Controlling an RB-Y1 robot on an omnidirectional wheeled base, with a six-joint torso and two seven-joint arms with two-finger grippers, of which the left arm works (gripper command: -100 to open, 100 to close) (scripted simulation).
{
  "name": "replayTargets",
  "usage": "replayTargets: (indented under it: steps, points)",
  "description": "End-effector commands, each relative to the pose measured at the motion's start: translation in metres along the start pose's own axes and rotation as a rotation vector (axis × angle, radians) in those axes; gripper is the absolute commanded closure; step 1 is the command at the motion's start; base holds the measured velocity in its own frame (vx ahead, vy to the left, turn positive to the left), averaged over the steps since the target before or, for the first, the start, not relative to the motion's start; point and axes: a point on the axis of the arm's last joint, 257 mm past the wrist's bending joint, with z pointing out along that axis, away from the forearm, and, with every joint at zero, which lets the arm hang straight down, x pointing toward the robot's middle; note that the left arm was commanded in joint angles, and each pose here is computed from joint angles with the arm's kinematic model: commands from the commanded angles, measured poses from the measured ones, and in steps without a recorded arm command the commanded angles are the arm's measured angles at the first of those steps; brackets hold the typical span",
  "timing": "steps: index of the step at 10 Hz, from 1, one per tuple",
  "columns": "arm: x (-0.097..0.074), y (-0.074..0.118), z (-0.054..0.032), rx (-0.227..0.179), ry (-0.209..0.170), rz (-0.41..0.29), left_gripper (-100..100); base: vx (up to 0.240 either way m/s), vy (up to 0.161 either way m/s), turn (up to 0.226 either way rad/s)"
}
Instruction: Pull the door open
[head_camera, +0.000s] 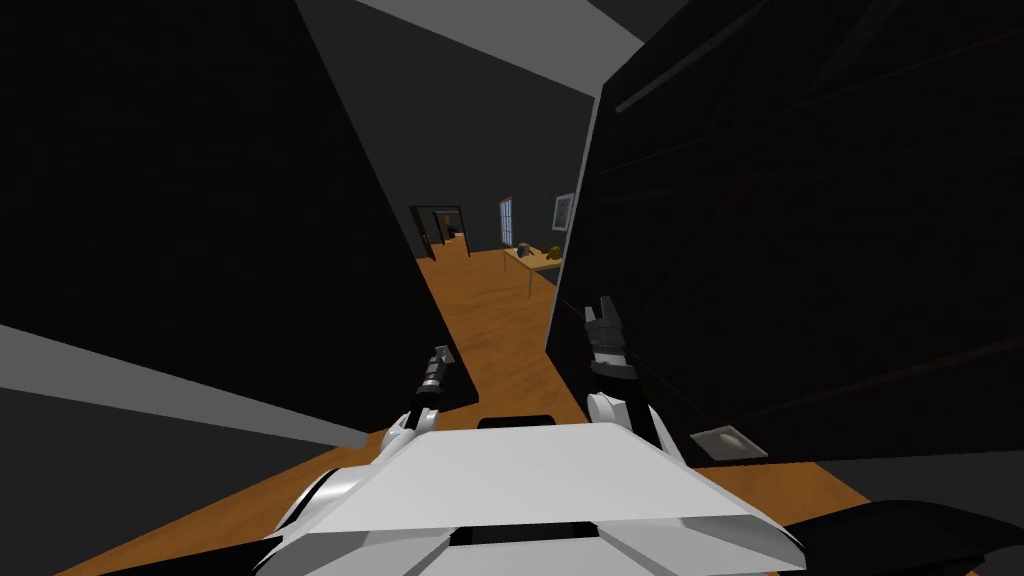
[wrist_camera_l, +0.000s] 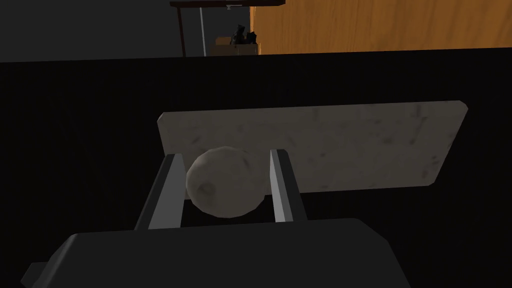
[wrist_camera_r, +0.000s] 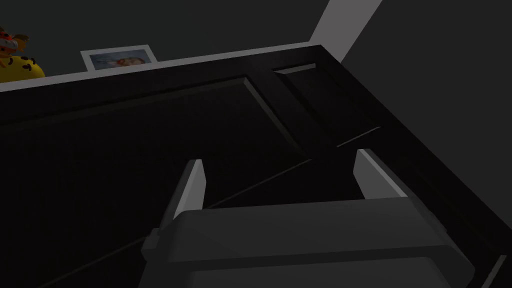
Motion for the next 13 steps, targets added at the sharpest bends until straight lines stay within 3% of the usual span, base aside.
replayTargets:
  steps: [1,2,7,8,9,11,12,13]
  points:
    - [0.000,-0.001,-0.0005,0.004,0.001,0.000,100,-0.253,0.036,-0.103]
    - [0.001,-0.002,0.0012,0.005,0.003,0.000,100,-0.113,0.003,-0.019]
    - [0.012,-0.001,-0.0080,0.005,0.084,0.001,100,-0.201,0.041,-0.083]
    - [0.012,-0.001,-0.0080,0.005,0.084,0.001,100,-0.170,0.065,-0.065]
    - [0.015,-0.001,-0.0111,0.005,0.113,0.001,100,-0.213,0.049,-0.086]
    - [0.015,-0.001,-0.0104,0.004,0.114,0.001,100,-0.184,0.047,-0.054]
    - [0.018,0.001,-0.0187,0.002,0.149,0.001,100,-0.171,0.059,-0.083]
    - [0.018,0.001,-0.0204,0.002,0.157,0.002,100,-0.221,0.067,-0.086]
